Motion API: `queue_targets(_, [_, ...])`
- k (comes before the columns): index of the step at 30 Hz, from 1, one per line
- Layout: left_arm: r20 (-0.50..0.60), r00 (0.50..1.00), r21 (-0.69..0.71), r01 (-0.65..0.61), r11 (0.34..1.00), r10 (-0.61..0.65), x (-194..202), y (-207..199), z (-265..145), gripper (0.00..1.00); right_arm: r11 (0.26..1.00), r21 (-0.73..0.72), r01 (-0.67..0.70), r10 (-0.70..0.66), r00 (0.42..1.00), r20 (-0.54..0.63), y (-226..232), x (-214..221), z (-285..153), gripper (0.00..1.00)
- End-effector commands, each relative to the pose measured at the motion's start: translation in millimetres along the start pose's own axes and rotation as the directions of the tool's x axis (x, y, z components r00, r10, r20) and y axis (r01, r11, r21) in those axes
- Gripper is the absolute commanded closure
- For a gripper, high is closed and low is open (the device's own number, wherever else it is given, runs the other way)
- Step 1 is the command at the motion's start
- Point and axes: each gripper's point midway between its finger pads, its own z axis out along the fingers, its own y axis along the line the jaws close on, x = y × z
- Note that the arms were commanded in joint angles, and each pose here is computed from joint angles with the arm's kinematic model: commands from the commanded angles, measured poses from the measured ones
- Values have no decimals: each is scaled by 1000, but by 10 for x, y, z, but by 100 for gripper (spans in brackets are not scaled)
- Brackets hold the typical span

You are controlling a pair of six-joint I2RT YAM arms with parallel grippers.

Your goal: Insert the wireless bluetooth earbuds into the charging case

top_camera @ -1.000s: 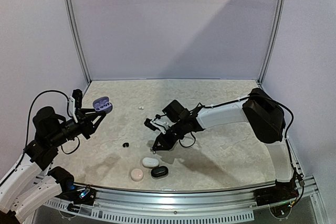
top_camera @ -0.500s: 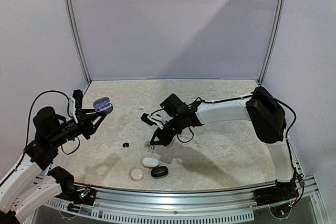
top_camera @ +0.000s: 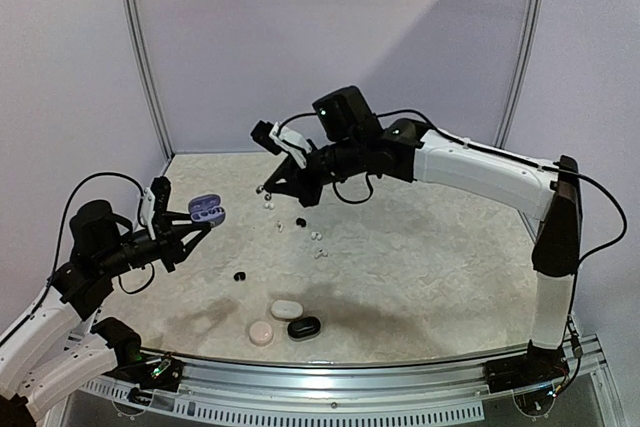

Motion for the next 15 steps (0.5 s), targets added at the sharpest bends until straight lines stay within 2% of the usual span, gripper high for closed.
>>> queue_targets(1, [-20,990,66,-140,988,142,-39,-124,15,100,987,24,159,-160,986,35,301,-440,-252,100])
queue_targets(8, [-14,980,162,-196,967,201,-12,-315,9,100,948,-34,316,-308,940,147,894,-930,-289,100])
queue_targets(12, [-20,975,196,-213,957,221,2,-386,1,100,916,-91,391,-371,911,178,1215,-992,-221,100])
queue_targets(15, [-12,972,209,-227,951,235,-15,-416,-7,100,895,-95,436,-423,896,136,1307,-879,-81,100])
